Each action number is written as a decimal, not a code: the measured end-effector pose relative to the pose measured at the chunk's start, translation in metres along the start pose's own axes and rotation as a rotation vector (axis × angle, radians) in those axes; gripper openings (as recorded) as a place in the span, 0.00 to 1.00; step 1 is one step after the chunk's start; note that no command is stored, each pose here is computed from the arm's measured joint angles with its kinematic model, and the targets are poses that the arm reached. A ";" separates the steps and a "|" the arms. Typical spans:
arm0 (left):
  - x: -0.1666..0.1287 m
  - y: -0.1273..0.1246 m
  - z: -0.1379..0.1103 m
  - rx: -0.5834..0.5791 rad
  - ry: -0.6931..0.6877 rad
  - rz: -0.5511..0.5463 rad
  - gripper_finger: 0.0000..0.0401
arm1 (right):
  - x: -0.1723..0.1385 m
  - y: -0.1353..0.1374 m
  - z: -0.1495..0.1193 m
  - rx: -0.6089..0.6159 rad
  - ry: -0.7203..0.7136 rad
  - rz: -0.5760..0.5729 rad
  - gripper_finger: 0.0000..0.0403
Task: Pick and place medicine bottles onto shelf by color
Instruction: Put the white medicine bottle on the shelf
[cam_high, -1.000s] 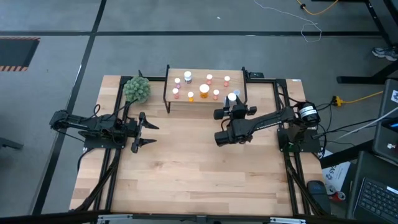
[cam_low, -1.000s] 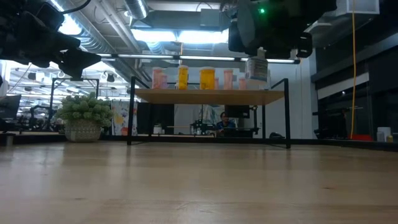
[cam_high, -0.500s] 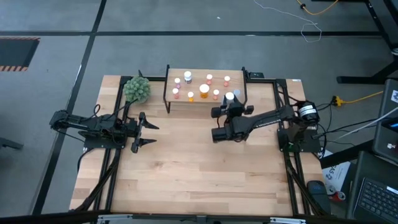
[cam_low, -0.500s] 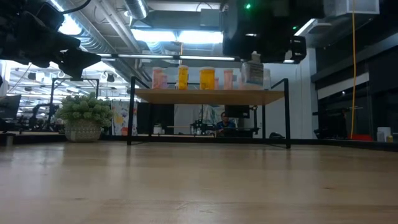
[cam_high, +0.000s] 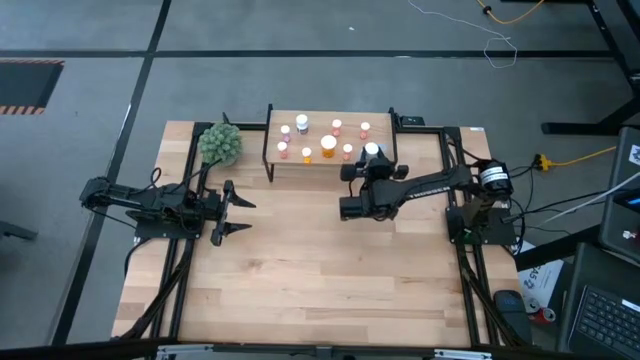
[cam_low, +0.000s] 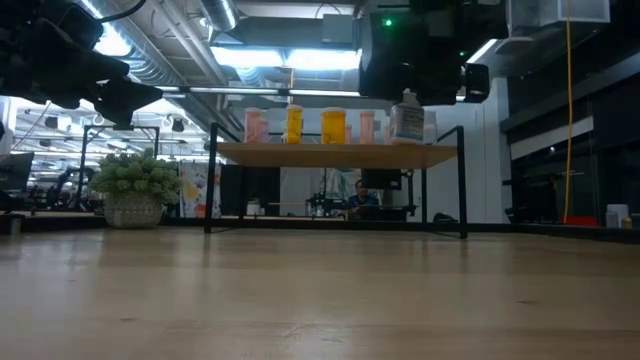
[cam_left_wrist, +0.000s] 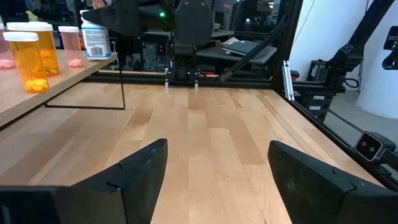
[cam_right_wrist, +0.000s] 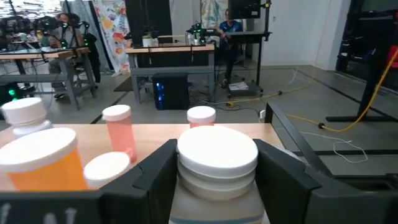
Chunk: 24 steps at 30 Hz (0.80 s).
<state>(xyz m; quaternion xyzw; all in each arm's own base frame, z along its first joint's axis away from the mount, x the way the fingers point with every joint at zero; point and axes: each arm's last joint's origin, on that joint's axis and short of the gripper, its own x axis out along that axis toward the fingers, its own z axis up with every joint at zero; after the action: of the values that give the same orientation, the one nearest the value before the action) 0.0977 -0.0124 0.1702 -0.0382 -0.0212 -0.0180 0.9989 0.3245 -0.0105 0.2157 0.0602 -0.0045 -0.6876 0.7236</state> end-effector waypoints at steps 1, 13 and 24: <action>0.000 0.000 0.000 0.000 0.000 0.000 0.68 | 0.002 0.000 0.000 0.000 0.002 -0.005 0.48; 0.000 0.000 0.000 0.000 0.000 0.000 0.68 | 0.012 0.001 0.000 0.017 0.030 -0.039 0.57; 0.000 0.000 0.000 0.000 0.000 -0.001 0.68 | 0.017 0.016 0.000 -0.024 0.057 -0.024 0.65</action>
<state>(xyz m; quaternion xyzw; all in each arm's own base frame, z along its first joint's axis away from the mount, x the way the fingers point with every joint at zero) 0.0977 -0.0124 0.1702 -0.0382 -0.0213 -0.0183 0.9989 0.3409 -0.0271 0.2157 0.0710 0.0253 -0.6944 0.7156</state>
